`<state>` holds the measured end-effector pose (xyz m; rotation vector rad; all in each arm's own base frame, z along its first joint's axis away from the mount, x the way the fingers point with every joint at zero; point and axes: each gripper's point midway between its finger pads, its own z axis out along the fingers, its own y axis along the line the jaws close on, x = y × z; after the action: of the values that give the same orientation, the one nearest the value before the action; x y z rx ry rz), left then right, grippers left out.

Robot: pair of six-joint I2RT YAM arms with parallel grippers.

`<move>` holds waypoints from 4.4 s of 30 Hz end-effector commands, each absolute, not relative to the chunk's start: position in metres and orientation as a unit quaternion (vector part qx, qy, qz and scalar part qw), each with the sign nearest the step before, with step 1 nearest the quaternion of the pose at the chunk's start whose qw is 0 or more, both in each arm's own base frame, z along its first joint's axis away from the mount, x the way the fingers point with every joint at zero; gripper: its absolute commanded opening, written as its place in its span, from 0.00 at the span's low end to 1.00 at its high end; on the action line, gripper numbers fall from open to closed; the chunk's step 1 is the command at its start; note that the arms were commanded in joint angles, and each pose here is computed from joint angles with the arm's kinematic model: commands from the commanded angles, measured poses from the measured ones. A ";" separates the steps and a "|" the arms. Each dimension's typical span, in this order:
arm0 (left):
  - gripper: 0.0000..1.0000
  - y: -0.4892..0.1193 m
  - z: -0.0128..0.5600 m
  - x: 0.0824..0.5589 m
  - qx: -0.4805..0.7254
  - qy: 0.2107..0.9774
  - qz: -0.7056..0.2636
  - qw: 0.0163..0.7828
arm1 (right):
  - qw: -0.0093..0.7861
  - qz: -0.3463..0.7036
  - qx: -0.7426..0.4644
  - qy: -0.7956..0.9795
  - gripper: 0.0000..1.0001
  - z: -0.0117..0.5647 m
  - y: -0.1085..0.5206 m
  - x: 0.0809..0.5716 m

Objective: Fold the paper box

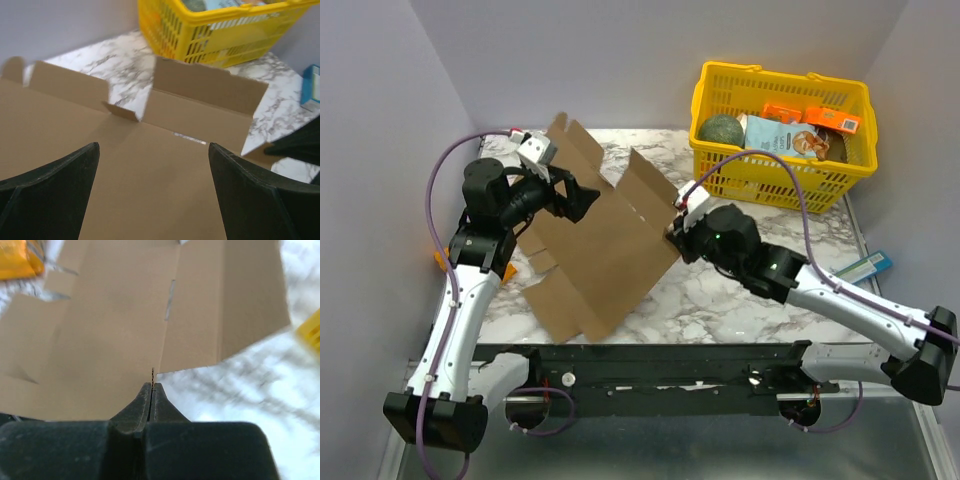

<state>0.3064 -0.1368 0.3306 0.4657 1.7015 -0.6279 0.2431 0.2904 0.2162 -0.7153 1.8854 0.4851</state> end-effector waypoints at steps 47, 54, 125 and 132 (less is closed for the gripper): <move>0.99 -0.276 0.419 0.276 0.603 0.482 -0.188 0.608 | 0.517 0.165 -0.538 0.644 0.01 0.347 0.270 0.207; 0.84 -0.287 0.413 0.278 0.618 0.492 -0.198 0.580 | 0.521 0.165 -0.537 0.643 0.00 0.346 0.267 0.205; 0.00 -0.244 0.440 0.309 0.473 0.524 -0.184 0.684 | 0.593 0.304 -0.287 0.688 0.74 0.286 0.236 0.278; 0.00 -0.228 0.448 0.311 0.438 0.525 -0.197 0.703 | 0.595 0.323 -0.278 0.682 0.22 0.300 0.239 0.277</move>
<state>0.3192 -0.2346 0.4241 1.0463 1.2259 -0.3922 0.2816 0.2332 0.2828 -0.6441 1.6314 0.6865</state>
